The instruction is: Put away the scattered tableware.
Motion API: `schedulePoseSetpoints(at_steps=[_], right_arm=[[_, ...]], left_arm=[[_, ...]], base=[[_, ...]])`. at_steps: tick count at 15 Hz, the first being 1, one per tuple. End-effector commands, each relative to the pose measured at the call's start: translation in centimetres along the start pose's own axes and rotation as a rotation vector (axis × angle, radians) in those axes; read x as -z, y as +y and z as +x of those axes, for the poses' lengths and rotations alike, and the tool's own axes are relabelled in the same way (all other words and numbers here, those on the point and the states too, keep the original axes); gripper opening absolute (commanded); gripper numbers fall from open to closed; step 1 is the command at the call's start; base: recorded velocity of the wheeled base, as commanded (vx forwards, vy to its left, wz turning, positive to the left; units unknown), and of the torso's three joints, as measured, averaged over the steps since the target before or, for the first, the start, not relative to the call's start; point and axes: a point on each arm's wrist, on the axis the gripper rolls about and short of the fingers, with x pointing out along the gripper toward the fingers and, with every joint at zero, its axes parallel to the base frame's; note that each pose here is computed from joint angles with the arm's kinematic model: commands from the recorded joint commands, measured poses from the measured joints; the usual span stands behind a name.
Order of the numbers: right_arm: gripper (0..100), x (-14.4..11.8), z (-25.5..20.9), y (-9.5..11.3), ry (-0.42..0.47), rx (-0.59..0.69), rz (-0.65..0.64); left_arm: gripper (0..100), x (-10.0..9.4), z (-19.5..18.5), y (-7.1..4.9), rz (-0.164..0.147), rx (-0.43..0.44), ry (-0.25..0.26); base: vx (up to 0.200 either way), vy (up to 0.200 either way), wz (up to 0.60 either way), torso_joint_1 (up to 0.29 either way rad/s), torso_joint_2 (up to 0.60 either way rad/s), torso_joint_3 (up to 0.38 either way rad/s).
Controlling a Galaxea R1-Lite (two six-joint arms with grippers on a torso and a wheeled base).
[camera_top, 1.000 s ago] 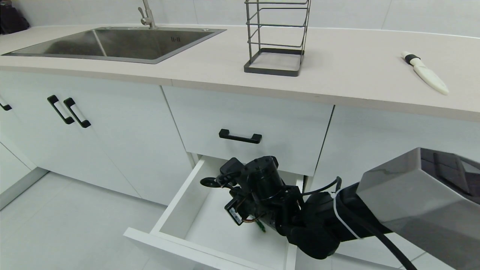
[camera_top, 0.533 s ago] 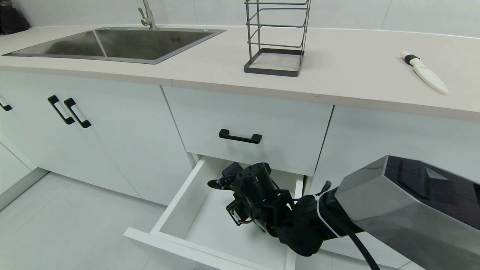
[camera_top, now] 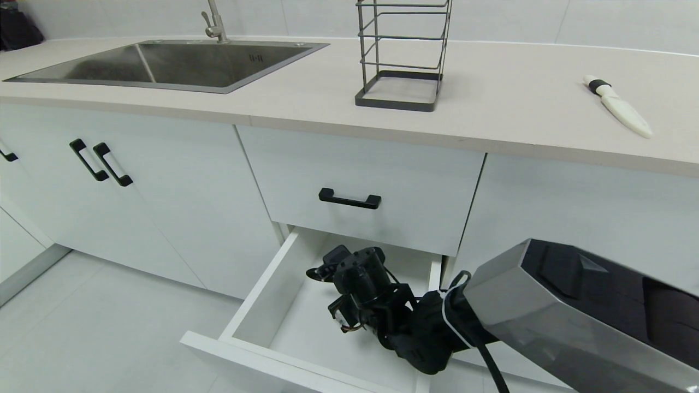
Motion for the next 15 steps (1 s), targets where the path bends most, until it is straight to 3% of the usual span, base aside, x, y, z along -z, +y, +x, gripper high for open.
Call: schedulePoseSetpoints(at_steps=[1,15], right_arm=[[0,0.9,0.7,0.3,0.021,-0.001,-0.008],[0,2.3,3.5,1.2,0.056,0.045,0.029]], left_arm=[[100,0.0,0.0,0.0,0.000,-0.001,0.000],[100,0.0,0.0,0.0,0.000,-0.001,0.000]], base=[[0.000,0.000,0.00,0.000,0.00,0.000],[0.000,0.000,0.00,0.000,0.00,0.000]])
